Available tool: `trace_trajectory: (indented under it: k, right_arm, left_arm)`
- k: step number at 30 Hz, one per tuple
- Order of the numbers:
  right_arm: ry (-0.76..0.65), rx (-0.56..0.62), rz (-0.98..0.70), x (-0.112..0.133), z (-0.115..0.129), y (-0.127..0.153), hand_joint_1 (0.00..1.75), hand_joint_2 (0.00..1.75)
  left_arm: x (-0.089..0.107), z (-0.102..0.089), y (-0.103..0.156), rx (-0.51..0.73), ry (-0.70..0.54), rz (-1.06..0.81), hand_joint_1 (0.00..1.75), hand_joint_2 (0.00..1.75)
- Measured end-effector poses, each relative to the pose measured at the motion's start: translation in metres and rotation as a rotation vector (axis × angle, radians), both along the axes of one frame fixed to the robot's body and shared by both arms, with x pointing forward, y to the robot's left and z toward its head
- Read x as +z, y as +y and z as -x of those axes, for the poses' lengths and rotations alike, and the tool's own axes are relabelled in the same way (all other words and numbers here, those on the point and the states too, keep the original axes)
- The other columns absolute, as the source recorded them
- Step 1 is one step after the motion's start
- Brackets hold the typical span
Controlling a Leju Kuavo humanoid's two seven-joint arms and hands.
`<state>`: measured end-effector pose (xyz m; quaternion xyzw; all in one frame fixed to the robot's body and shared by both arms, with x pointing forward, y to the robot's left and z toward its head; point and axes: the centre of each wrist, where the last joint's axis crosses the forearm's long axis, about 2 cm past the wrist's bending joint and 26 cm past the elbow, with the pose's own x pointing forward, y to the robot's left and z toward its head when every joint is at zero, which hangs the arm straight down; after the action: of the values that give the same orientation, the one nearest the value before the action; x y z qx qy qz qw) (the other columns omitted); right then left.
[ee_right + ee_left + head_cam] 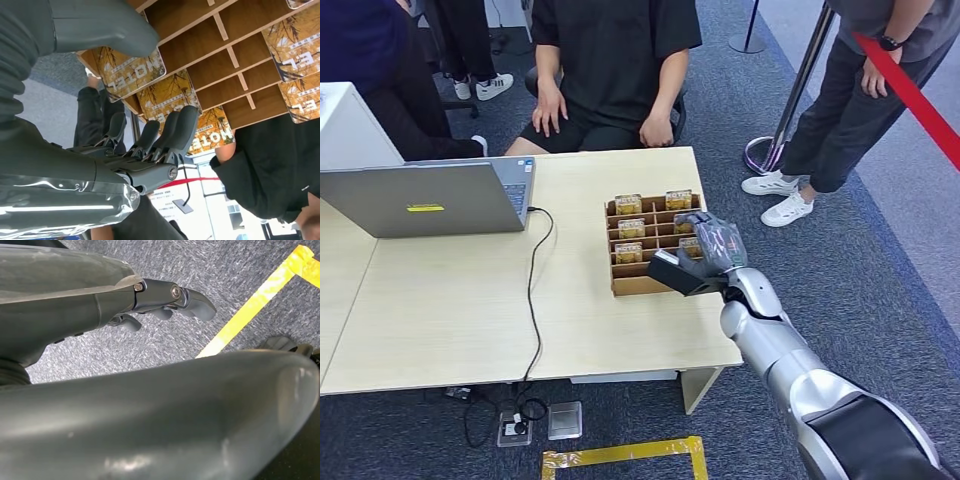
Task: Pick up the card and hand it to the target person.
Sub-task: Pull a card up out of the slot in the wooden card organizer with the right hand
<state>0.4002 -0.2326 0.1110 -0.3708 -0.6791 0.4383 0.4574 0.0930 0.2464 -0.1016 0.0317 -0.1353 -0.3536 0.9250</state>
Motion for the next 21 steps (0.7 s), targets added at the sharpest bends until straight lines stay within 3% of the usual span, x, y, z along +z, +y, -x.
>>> trace_trajectory:
  k: [16, 21]
  right_arm:
    - [-0.028, -0.034, 0.076, -0.0032, 0.0015, -0.0045, 0.75, 1.75]
    - [-0.038, -0.027, 0.085, -0.0001, -0.0007, -0.0013, 0.88, 1.75]
  left_arm:
    - [0.0003, -0.0009, -0.0008, -0.002, -0.007, -0.007, 0.0, 0.0]
    - [0.0002, -0.0002, -0.001, 0.006, -0.006, -0.007, 0.0, 0.0]
